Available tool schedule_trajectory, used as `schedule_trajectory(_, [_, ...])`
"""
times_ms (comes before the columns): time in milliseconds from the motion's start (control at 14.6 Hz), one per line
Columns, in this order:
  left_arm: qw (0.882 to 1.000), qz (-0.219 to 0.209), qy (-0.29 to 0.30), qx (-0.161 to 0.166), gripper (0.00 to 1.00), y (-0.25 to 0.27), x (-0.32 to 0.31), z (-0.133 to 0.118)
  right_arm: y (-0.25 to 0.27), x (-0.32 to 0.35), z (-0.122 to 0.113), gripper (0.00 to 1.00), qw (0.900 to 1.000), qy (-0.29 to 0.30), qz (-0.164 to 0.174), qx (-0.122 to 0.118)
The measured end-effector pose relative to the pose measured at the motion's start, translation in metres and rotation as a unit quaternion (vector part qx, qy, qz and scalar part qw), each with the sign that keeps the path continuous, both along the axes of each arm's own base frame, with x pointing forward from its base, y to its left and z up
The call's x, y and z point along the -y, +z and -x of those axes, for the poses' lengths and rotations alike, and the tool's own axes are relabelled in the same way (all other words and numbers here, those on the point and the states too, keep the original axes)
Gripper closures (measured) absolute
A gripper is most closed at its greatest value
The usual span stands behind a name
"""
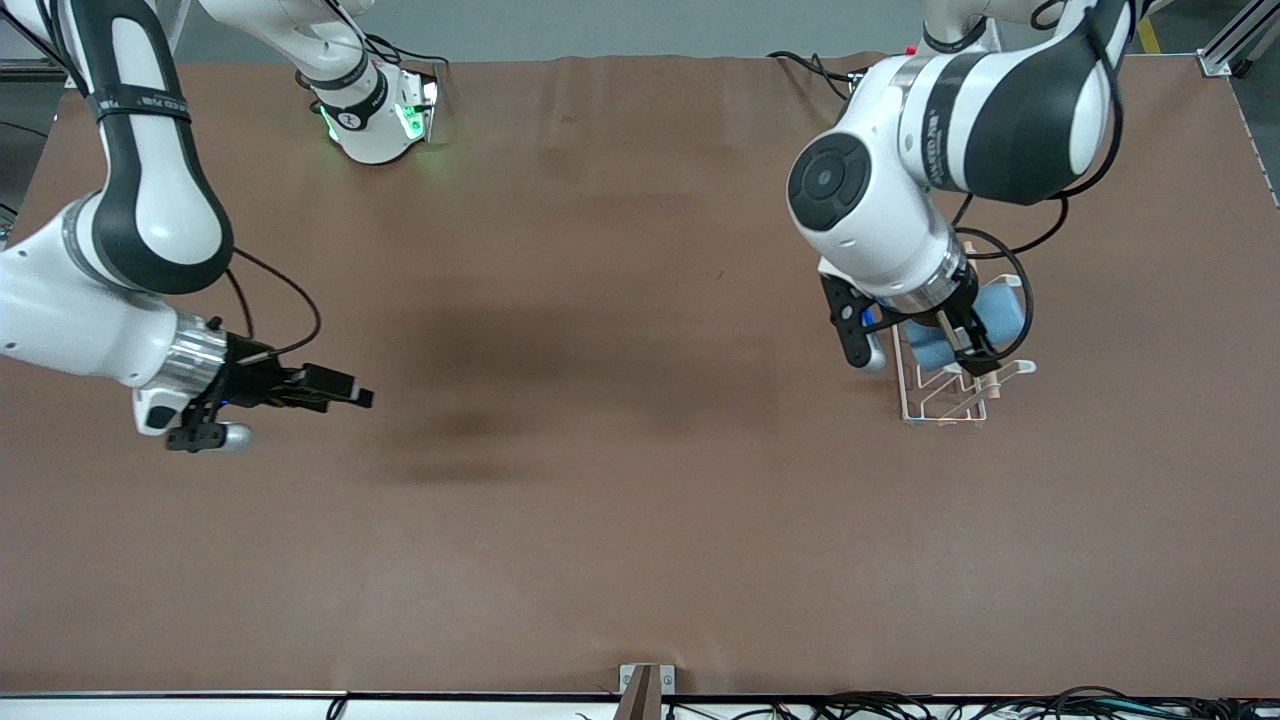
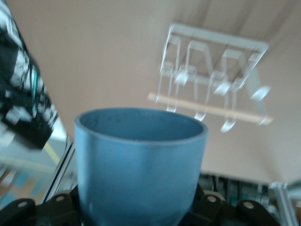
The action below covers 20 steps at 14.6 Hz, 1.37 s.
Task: Hang cup on cup holder
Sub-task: 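Carry the cup to the rack with the left gripper while the right gripper withdraws, then lower the cup onto a rack hook with the left gripper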
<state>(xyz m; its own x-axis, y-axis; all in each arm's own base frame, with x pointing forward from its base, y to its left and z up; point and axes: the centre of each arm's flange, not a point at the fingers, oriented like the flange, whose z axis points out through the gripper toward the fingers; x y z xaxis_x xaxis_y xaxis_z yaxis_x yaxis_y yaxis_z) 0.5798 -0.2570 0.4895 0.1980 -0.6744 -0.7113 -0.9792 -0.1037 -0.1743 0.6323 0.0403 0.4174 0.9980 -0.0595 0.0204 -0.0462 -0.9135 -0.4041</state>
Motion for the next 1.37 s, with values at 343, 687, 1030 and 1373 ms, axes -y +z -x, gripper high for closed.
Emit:
schedule_trajectory(343, [0.993,-0.113,-0.015,-0.027,0.22,-0.065,-0.034,-0.001,0.077,0.061,0.012,0.0,0.989,0.03,0.138,0.05])
schedule_trajectory(687, [0.986,-0.16,-0.024,-0.03,0.22,-0.098,-0.041,0.007,0.184,0.081,0.049,0.0,0.982,0.045,0.182,0.021])
schedule_trajectory(1030, [0.978,-0.202,-0.017,-0.049,0.22,-0.139,-0.048,0.006,0.251,0.079,0.103,0.0,0.981,0.027,0.192,-0.004])
schedule_trajectory(1373, [0.975,-0.214,-0.015,-0.064,0.22,-0.177,-0.047,0.011,0.247,0.082,0.114,0.0,0.98,0.019,0.195,-0.021])
